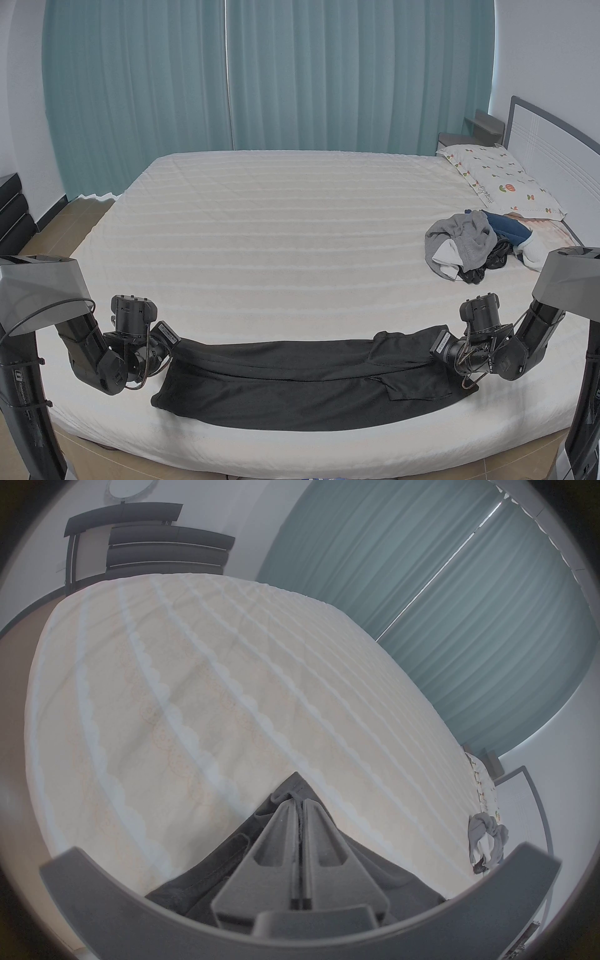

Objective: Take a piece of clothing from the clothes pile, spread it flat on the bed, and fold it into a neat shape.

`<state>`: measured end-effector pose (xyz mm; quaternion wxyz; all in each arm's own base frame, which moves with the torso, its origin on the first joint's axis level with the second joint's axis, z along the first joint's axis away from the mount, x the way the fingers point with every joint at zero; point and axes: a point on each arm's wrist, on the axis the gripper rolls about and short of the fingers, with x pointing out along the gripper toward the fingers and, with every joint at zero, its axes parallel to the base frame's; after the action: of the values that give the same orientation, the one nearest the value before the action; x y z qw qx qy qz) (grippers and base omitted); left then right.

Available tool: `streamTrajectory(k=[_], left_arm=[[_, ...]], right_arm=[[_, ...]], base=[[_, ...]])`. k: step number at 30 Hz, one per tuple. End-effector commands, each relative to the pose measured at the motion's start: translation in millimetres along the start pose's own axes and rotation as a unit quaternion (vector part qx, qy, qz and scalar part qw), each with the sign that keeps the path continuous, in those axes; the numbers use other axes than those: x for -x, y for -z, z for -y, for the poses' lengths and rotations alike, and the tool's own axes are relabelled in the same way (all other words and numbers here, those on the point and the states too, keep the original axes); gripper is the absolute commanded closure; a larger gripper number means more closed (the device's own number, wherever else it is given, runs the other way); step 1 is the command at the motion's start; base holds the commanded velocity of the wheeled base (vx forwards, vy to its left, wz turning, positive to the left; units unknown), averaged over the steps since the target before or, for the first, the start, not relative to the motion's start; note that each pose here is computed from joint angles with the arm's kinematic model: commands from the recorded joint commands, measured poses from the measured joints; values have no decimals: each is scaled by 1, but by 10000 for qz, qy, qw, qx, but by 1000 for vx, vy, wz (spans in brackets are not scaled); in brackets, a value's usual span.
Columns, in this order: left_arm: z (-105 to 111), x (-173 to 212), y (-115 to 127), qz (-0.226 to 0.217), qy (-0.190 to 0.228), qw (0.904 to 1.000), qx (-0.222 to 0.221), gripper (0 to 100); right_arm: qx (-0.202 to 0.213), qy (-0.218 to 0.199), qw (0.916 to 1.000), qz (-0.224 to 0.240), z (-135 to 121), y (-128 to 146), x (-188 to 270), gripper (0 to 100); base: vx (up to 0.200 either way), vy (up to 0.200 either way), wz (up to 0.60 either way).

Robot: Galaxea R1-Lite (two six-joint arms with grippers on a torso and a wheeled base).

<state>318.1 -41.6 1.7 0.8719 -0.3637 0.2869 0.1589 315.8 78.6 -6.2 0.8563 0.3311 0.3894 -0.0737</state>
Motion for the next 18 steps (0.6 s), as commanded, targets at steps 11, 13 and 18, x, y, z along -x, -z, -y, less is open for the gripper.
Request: streamTrajectory(k=[11, 13, 18], left_arm=[[8, -6, -15, 477, 467, 9965, 498, 100], [13, -8, -23, 667, 613, 9929, 765, 100], [11, -12, -29, 784, 747, 9891, 995, 100]], right_arm=[[-789, -659, 9896, 1005, -18, -35, 11, 100], [-856, -991, 9812, 1416, -23, -42, 13, 100], [-843, -1033, 9783, 1584, -14, -39, 4, 100]], base=[[0, 0, 0], [0, 0, 0], [0, 0, 0]])
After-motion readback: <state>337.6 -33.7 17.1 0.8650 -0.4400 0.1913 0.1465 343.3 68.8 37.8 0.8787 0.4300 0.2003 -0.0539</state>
